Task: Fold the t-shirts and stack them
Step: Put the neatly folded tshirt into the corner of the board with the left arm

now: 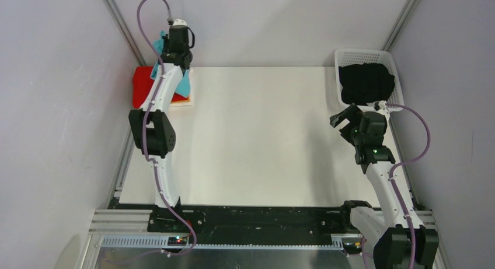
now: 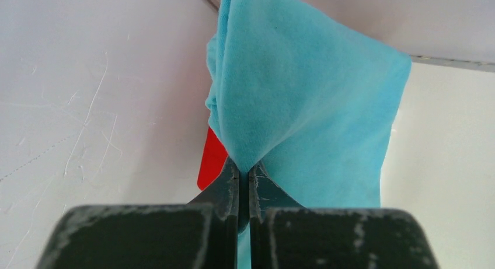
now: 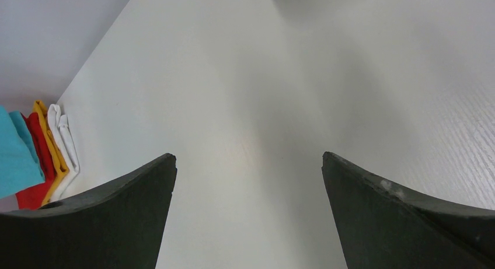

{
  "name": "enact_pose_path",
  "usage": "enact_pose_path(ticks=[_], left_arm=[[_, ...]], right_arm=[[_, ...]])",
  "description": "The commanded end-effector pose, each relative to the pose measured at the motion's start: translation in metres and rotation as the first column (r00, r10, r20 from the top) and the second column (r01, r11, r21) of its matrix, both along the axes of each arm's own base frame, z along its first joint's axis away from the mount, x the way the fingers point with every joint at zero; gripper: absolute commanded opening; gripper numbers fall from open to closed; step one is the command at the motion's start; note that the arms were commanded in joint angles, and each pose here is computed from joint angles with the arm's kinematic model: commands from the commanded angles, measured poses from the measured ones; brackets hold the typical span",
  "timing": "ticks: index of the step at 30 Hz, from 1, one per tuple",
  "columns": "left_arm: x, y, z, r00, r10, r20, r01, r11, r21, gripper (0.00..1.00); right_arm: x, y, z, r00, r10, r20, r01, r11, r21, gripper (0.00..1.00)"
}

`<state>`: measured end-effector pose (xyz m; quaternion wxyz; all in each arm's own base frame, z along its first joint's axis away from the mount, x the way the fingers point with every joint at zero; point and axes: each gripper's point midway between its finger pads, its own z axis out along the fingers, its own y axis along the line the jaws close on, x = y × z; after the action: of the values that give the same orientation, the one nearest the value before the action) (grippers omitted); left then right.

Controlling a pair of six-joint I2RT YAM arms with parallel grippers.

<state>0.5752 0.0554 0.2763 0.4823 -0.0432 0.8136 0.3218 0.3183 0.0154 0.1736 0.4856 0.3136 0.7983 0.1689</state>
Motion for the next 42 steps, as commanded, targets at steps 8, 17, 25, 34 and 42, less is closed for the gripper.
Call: enact_pose_path(ticks=[8, 17, 25, 34, 42], left_arm=[[0.009, 0.062, -0.024, 0.999, 0.038, 0.000, -0.038, 0.997, -0.065, 0.00], [0.017, 0.093, -0.062, 0.996, 0.084, -0.020, -0.086, 0.986, -0.141, 0.00], [0.024, 0.110, -0.090, 0.994, 0.105, -0.038, -0.110, 0.977, -0.181, 0.19], [0.024, 0.120, -0.091, 0.989, 0.145, -0.032, -0.149, 0.974, -0.170, 0.95], [-0.007, 0.084, -0.021, 0.988, 0.110, 0.113, -0.072, 0.951, -0.301, 1.00]], right_arm=[[0.006, -0.009, 0.006, 0.998, -0.050, 0.032, 0.050, 0.999, -0.006, 0.99], [0.006, -0.007, 0.008, 0.998, -0.049, 0.038, 0.049, 0.999, 0.003, 0.99], [0.007, -0.007, 0.008, 0.998, -0.052, 0.039, 0.052, 0.999, 0.000, 0.99], [0.008, -0.006, 0.012, 0.997, -0.047, 0.056, 0.048, 0.999, -0.013, 0.99], [-0.004, 0.000, 0.020, 0.999, -0.008, 0.045, 0.009, 1.000, -0.022, 0.99]])
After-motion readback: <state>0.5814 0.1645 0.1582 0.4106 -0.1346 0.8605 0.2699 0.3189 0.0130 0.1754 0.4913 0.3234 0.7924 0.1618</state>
